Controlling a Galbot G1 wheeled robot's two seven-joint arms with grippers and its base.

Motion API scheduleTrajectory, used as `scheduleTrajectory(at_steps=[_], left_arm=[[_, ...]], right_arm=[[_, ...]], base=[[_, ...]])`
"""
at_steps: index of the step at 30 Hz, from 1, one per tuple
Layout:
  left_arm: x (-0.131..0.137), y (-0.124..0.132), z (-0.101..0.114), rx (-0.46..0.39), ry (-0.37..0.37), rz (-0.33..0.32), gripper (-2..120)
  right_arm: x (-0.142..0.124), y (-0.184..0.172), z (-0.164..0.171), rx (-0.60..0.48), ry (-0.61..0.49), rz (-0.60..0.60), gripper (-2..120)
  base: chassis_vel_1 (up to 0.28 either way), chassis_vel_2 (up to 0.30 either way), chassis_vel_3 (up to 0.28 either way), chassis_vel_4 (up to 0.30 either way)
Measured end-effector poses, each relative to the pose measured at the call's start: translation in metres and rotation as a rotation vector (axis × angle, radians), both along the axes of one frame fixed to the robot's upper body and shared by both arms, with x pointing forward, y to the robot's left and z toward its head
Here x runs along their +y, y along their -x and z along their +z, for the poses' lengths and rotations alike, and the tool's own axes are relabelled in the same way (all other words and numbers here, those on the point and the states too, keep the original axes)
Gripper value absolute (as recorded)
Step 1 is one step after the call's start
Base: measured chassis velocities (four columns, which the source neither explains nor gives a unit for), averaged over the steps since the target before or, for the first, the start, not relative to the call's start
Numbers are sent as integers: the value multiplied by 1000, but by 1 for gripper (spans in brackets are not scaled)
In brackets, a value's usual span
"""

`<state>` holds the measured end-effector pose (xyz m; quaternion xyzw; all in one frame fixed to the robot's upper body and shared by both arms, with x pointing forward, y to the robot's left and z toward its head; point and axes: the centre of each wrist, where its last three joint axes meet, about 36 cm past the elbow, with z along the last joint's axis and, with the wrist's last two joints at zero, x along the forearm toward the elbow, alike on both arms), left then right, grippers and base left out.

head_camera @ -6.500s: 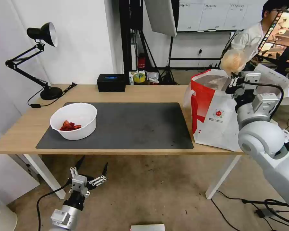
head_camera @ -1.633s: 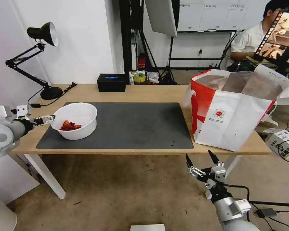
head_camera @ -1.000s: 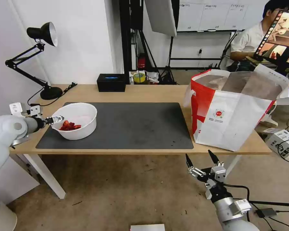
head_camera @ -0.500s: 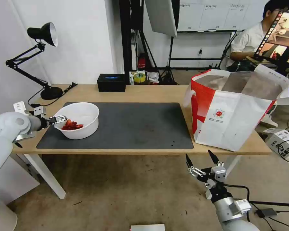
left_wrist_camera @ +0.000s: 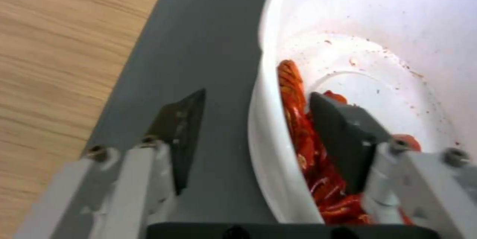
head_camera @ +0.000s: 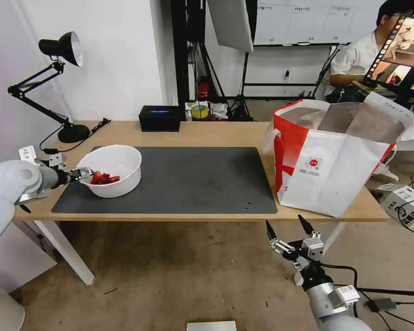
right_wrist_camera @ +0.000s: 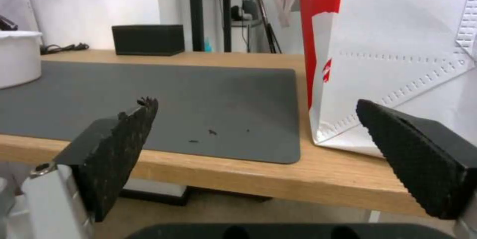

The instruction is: Pick up the trash from the table and place it into the takeout bag.

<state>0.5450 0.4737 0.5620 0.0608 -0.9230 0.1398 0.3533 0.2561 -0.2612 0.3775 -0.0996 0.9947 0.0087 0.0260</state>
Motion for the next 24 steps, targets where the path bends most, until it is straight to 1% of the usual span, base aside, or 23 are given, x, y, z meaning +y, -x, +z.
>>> scheduleTrajectory(at_steps=[2,3,6,7,9,10,11,13,14,15,19,22,23,24], left_arm=[[-2,0,0,-2,4,-5,43],[-2,0,0,-2,4,-5,43],[-5,1,-1,0,9,-10,28],[-5,1,-1,0,9,-10,28],[-7,2,-1,-1,17,-14,19],[-7,2,-1,-1,17,-14,19],[-7,3,-1,-2,20,-15,15],[-9,4,0,-7,28,-20,3],[-9,4,0,-7,28,-20,3],[-11,4,0,-9,30,-22,1],[-17,5,5,-18,37,-20,0],[-23,7,14,-39,45,-36,0],[-23,7,14,-39,45,-36,0],[-27,8,20,-55,52,-47,0]], right_arm=[[0,0,0,0,0,0,100],[0,0,0,0,0,0,100],[0,0,0,0,0,0,100],[0,0,0,0,0,0,100],[0,0,0,0,0,0,100],[0,0,0,0,0,0,100],[0,0,0,0,0,0,100],[0,0,0,0,0,0,100],[0,0,0,0,0,0,100],[0,0,0,0,0,0,100],[0,0,0,0,0,0,100],[0,0,0,0,0,0,100],[0,0,0,0,0,0,100],[0,0,0,0,0,0,100]], base=[[0,0,0,0],[0,0,0,0],[0,0,0,0],[0,0,0,0],[0,0,0,0],[0,0,0,0],[0,0,0,0],[0,0,0,0],[0,0,0,0],[0,0,0,0],[0,0,0,0],[0,0,0,0],[0,0,0,0],[0,0,0,0]])
